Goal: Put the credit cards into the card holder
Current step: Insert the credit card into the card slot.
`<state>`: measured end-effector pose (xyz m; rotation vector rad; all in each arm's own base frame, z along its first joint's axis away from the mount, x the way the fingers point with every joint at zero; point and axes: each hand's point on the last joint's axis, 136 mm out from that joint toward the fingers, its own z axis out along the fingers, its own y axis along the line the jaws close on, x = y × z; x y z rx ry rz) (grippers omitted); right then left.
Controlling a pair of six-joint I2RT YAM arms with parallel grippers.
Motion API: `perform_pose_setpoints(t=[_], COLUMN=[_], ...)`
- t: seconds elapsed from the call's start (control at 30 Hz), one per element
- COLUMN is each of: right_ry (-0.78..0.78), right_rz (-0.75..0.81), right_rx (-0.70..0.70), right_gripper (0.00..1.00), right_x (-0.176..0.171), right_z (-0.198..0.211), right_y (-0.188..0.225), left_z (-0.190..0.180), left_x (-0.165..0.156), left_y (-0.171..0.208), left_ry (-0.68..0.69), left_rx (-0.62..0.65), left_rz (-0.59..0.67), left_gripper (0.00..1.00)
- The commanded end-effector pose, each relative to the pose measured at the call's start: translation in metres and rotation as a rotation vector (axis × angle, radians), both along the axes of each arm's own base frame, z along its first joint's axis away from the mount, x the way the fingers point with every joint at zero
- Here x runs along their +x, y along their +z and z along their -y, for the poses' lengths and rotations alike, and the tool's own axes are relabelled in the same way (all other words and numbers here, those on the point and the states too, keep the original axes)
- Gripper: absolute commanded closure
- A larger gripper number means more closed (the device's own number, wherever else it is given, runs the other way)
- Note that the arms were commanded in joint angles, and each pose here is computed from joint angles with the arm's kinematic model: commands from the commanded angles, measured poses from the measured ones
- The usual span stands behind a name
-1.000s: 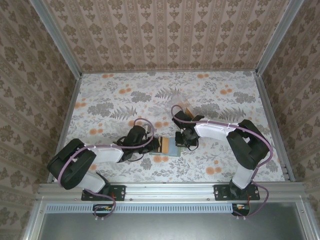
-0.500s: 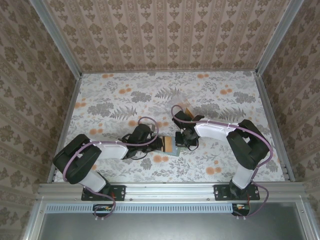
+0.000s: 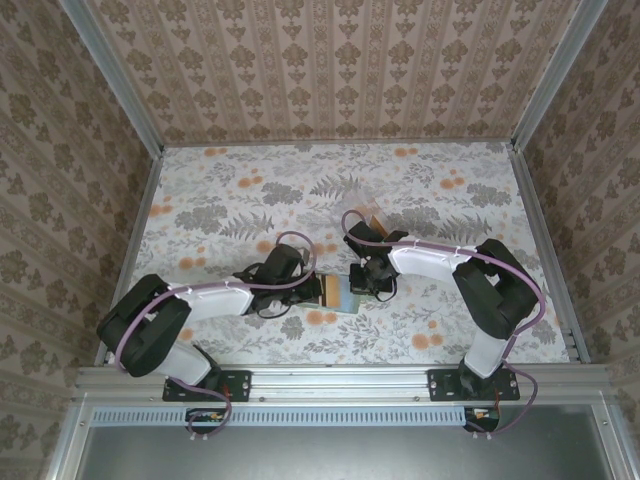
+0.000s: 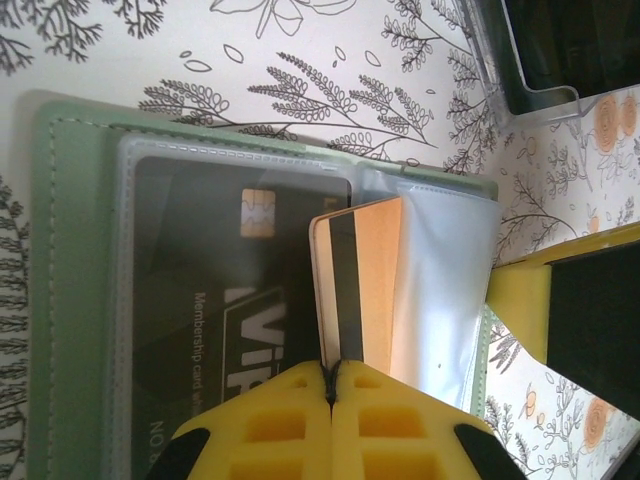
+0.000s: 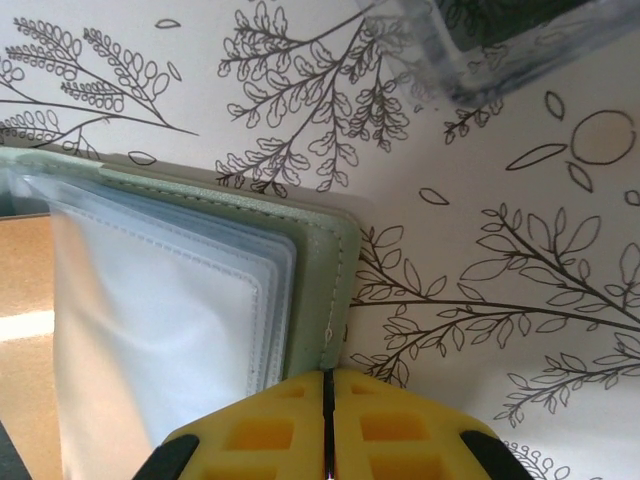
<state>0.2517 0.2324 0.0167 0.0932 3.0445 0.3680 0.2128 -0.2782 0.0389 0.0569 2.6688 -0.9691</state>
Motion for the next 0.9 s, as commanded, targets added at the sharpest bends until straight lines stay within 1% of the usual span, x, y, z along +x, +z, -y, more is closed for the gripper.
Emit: perform_pose_setpoints(t=[0.0, 0.13, 0.2, 0.3, 0.4, 0.6, 0.67, 0.73, 0.87], right_ry=[0.022, 0.027, 0.028, 0.026, 0.023, 0.027, 0.028, 0.028, 0.030], right_rz=[-0.056, -0.059, -0.049, -0.035, -0.031, -0.029, -0.029, -0.025, -0.021], right_rx=[-0.003, 0.006, 0.018, 0.028, 0.020, 0.030, 0.033, 0.036, 0.040], right_gripper=[0.89, 0.90, 0.90, 0.90, 0.90, 0.90, 0.90, 0.89, 0.89], right_x=[-0.013, -0.013, -0.010, -0.007, -0.007, -0.006, -0.005, -0.005, -0.004], right_z=[-0.002, -0.004, -0.007, -0.009, -0.008, -0.010, -0.011, -0.011, -0.012], right_y=[-0.014, -0.013, -0.012, -0.010, -0.009, -0.009, -0.008, -0.007, -0.006], left_z=[-0.008, 0.007, 0.009, 0.004, -0.001, 0.006, 0.010, 0.014, 0.022], left_x=[-0.007, -0.007, -0.007, -0.007, -0.006, -0.004, -0.003, -0.002, 0.002], left_y=[-0.008, -0.009, -0.012, -0.013, -0.008, -0.006, -0.007, -0.008, -0.004], left_ry=[-0.055, -0.121, -0.128, -0.119, -0.113, -0.132, -0.143, -0.151, -0.158], left_rx=[0.066, 0.054, 0.055, 0.080, 0.080, 0.060, 0.066, 0.083, 0.102], left_rz=[-0.025, -0.042, -0.052, -0.054, -0.042, -0.045, -0.046, -0.046, -0.023], left_gripper=[0.94, 0.93, 0.93, 0.93, 0.91, 0.86, 0.83, 0.79, 0.75])
